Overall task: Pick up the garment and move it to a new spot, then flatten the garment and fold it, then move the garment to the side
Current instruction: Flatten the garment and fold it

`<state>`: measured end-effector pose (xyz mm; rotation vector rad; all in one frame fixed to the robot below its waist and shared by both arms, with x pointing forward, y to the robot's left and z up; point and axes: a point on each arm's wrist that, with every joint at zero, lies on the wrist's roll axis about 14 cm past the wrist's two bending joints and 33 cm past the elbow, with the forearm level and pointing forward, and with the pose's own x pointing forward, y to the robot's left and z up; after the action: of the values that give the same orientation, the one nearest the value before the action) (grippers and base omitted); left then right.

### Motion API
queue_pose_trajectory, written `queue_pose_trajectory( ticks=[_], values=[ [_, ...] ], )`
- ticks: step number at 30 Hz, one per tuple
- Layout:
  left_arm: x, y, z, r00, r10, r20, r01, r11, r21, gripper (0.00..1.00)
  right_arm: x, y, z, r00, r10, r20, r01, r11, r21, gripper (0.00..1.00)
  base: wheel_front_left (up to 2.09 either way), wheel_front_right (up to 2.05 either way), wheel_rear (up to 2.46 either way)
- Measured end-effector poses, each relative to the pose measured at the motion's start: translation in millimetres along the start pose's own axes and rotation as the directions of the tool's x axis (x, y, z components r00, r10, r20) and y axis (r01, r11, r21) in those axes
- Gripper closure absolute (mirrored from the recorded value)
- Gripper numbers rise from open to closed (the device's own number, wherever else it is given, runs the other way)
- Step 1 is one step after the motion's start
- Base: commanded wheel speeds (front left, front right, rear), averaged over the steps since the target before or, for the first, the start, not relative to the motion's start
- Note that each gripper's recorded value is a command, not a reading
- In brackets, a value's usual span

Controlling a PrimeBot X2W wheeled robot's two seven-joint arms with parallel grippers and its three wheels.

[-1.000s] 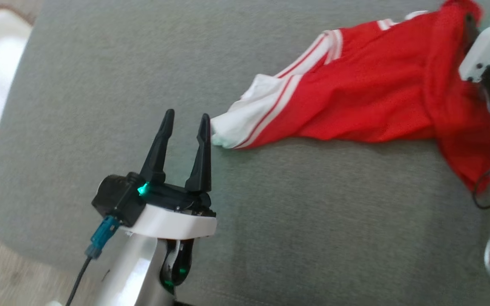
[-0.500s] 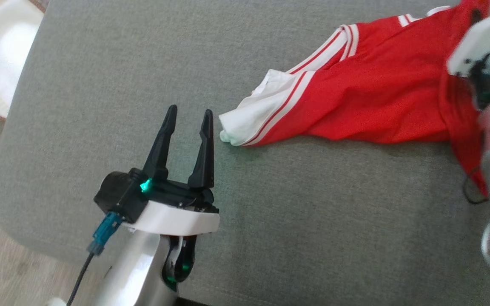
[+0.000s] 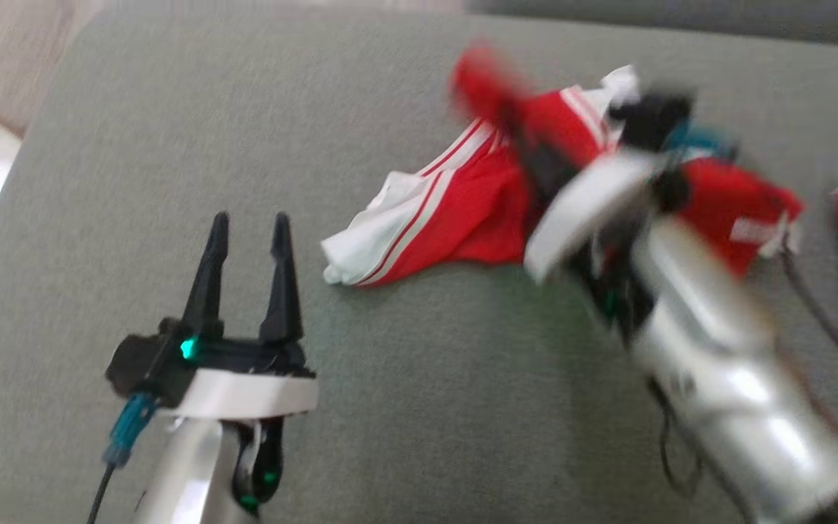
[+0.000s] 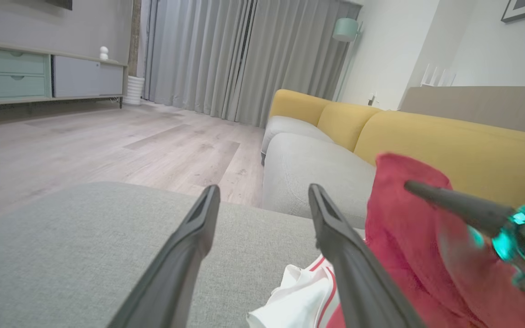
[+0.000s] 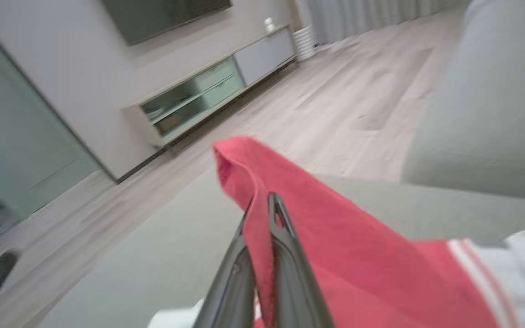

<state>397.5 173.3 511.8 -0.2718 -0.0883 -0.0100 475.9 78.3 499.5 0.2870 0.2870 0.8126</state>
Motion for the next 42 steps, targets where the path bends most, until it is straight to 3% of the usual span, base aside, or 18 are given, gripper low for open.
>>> queue_pose_trajectory(
  ticks=[4,5,6,11,19,20,21,23,28,29,30,31,33,37,42],
  values=[
    [-8.9,-5.9,10.1,0.999,-0.020,0.029,0.020,1.000,0.002,0.00,-62.3,16.3,-38.8,0.987,0.058,-0.147,-0.059,0.998,0.004,1.00,0.00,0.00,0.00],
    [-8.9,-5.9,10.1,0.999,-0.020,0.029,0.020,1.000,0.002,0.00,-62.3,16.3,-38.8,0.987,0.058,-0.147,-0.059,0.998,0.004,1.00,0.00,0.00,0.00],
    [-12.0,-10.5,15.6,0.998,-0.035,0.046,0.035,0.999,0.002,0.00,-90.5,22.1,-54.1,0.973,0.072,-0.222,-0.077,0.997,-0.015,1.00,0.00,0.00,0.00],
    [-18.9,-22.0,22.6,0.995,-0.072,0.067,0.072,0.997,-0.005,0.00,-135.6,38.7,-78.3,0.937,0.097,-0.335,-0.101,0.995,0.006,1.00,0.00,0.00,0.00],
    [-23.9,-42.5,31.3,0.987,-0.130,0.094,0.131,0.991,-0.010,0.00,-205.6,21.7,-110.3,0.861,0.002,-0.509,-0.068,0.992,-0.110,1.00,0.00,0.00,0.00],
    [-23.7,-44.1,32.0,0.986,-0.134,0.096,0.136,0.991,-0.011,0.00,-210.0,19.6,-113.7,0.852,-0.009,-0.524,-0.065,0.990,-0.123,0.80,0.00,0.00,0.00],
    [-23.5,-45.2,32.1,0.986,-0.137,0.097,0.139,0.990,-0.011,0.00,-213.7,17.5,-116.8,0.845,-0.020,-0.535,-0.069,0.987,-0.146,0.00,0.00,0.00,0.00],
    [-23.2,-46.1,31.2,0.986,-0.140,0.094,0.141,0.990,-0.012,0.00,-216.7,11.3,-117.7,0.844,-0.044,-0.535,-0.063,0.982,-0.180,0.00,0.00,0.00,0.00],
    [-22.4,-49.1,29.3,0.985,-0.148,0.090,0.150,0.989,-0.013,0.00,-202.9,-7.9,-78.9,0.929,-0.102,-0.355,0.026,0.977,-0.212,0.00,0.00,0.00,0.00],
    [-21.9,-50.0,29.7,0.984,-0.151,0.091,0.152,0.988,-0.014,0.00,-198.6,-11.9,-66.5,0.949,-0.115,-0.293,0.054,0.976,-0.211,0.00,0.00,0.00,0.00],
    [-20.5,-51.6,30.7,0.983,-0.155,0.095,0.157,0.987,-0.014,0.00,-190.2,-19.3,-34.7,0.981,-0.143,-0.133,0.113,0.971,-0.212,0.00,0.00,0.00,0.00],
    [-19.8,-52.6,31.5,0.983,-0.158,0.097,0.160,0.987,-0.015,0.00,-187.9,-24.4,-16.9,0.986,-0.163,-0.038,0.152,0.967,-0.204,0.00,0.00,0.00,0.00],
    [-18.1,-54.1,32.2,0.982,-0.163,0.100,0.165,0.986,-0.016,0.00,-187.2,-33.6,13.4,0.970,-0.204,0.130,0.226,0.955,-0.194,0.00,0.00,0.00,0.00],
    [-16.1,-57.9,29.3,0.980,-0.176,0.092,0.177,0.984,-0.005,0.00,-195.2,-48.2,42.8,0.886,-0.297,0.357,0.360,0.924,-0.125,0.00,0.00,0.00,0.00],
    [-15.1,-62.5,24.8,0.979,-0.189,0.080,0.191,0.982,-0.008,0.00,-198.8,-54.0,31.5,0.812,-0.401,0.424,0.467,0.882,-0.062,0.00,0.00,0.00,0.00]
  ],
)
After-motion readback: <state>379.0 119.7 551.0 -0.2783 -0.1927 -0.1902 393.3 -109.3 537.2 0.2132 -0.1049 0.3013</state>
